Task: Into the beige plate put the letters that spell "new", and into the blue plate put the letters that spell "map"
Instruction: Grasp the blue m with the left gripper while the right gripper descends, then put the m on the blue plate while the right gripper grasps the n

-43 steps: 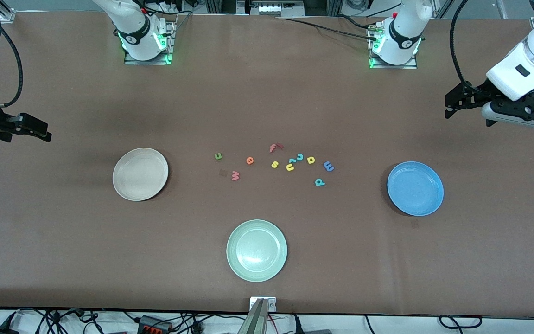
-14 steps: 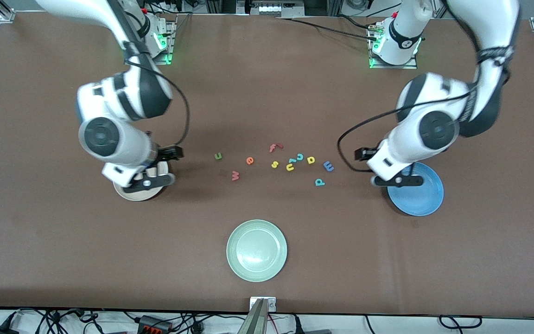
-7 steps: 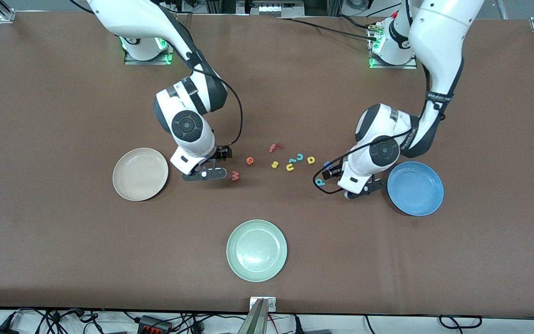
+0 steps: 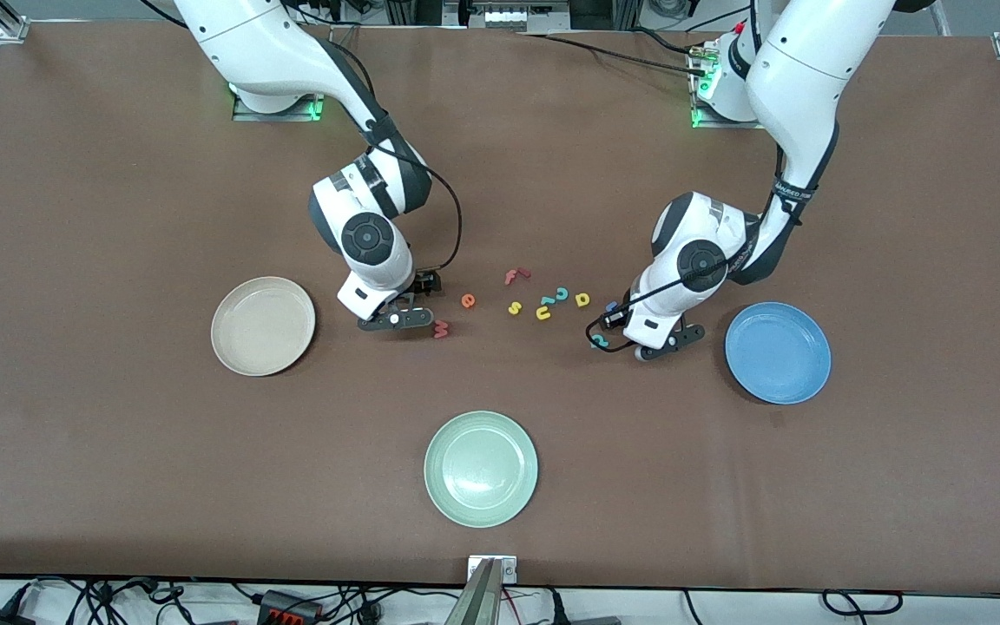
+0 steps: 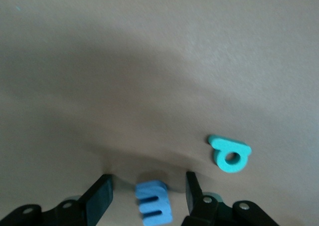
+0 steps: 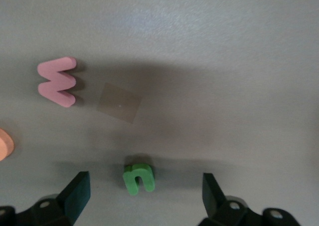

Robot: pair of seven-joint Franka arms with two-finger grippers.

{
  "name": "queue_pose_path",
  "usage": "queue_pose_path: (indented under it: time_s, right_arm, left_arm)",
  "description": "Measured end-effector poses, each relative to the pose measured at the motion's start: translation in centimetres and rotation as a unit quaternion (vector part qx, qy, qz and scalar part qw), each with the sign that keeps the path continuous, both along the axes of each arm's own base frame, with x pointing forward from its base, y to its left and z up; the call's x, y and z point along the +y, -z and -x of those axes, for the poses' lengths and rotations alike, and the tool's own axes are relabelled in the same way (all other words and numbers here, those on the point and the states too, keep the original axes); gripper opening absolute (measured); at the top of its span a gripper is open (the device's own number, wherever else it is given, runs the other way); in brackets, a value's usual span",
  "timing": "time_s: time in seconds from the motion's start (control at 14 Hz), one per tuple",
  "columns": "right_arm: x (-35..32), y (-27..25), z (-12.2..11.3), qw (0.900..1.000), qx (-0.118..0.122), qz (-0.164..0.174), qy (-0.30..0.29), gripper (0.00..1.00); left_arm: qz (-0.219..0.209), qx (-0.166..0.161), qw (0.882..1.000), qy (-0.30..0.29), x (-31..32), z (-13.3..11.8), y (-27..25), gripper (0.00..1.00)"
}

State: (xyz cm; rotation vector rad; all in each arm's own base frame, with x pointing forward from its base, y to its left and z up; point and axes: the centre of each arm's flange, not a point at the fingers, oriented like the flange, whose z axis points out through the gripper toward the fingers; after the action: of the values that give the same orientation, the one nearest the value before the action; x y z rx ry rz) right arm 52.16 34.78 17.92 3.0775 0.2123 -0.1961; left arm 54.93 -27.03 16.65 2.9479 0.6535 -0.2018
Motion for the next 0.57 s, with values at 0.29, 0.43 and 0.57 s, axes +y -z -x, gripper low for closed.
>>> queue_pose_path:
  time_s: [0.29,0.43,0.57]
  right_arm:
    - [1.0,1.0,1.0,1.000,0.008,0.002,-0.010,0.79]
    - [1.2,1.0,1.1,1.000,0.008,0.001,-0.011,0.66]
    - [1.2,0.9,1.1,1.000,0.007,0.001,-0.011,0.58]
  left_arm:
    - [0.005,0.006,1.000,-0.005,-1.5,0.8,-0.1,0.65]
    - [0.005,0.007,1.000,-0.007,-1.1,0.7,-0.2,0.47]
    - [0.005,0.005,1.000,-0.008,-1.1,0.6,-0.6,0.29]
